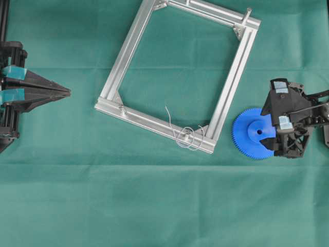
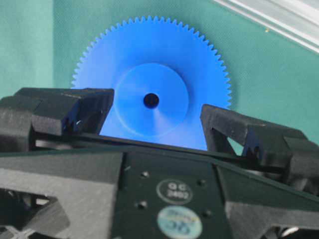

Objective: Find the location of the shaft and insert the gear.
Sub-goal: 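Lower the right gripper over the blue gear and close on its hub, then lift the blue gear and carry it left toward the frame's shaft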

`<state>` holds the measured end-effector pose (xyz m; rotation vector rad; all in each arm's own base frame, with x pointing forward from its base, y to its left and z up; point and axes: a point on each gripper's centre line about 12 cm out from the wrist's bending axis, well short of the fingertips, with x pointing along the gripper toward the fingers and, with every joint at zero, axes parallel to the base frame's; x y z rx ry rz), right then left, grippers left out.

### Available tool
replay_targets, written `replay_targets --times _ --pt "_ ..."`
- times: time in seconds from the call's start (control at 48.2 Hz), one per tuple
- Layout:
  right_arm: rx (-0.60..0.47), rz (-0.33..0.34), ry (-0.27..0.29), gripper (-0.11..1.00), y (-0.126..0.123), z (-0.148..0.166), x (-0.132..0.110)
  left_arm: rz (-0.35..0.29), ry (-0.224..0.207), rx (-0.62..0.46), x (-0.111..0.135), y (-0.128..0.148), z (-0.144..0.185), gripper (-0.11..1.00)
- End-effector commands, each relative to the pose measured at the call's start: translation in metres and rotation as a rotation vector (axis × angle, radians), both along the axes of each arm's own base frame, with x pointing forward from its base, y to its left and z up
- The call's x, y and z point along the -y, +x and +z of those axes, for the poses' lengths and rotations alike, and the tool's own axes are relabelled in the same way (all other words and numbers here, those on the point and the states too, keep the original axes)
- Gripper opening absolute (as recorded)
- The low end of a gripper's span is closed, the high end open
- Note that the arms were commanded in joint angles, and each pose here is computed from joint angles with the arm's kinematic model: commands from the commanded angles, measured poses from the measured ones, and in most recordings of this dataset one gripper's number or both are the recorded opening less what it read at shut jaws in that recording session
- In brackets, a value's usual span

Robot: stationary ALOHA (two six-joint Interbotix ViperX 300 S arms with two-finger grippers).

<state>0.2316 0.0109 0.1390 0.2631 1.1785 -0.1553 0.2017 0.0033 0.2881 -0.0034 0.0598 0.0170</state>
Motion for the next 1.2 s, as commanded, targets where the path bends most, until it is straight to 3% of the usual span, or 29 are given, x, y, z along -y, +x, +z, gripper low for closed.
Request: replay_targets --times 0.0,0.955,1.038,1.142,1.183 --pt "0.020 -0.009 0.007 0.91 0.003 -0.002 -0.001 0.003 -0.001 0.020 -0.001 0.003 0.008 0.01" --pt "-0.028 -0.013 0.007 0.91 0.004 -0.030 -0.001 0.003 -0.001 0.028 -0.001 0.002 0.010 0.01" --pt "-0.029 -0.012 0.006 0.87 0.004 -0.030 -0.001 0.003 -0.001 0.028 -0.001 0.002 0.010 0.01" --pt "-0.037 -0.012 0.005 0.69 0.004 -0.030 -0.001 0.003 -0.001 0.028 -0.001 0.002 0.010 0.01" --pt "-0.037 -0.013 0.006 0.68 0.005 -0.029 -0.001 0.003 -0.001 0.028 -0.001 0.002 0.010 0.01"
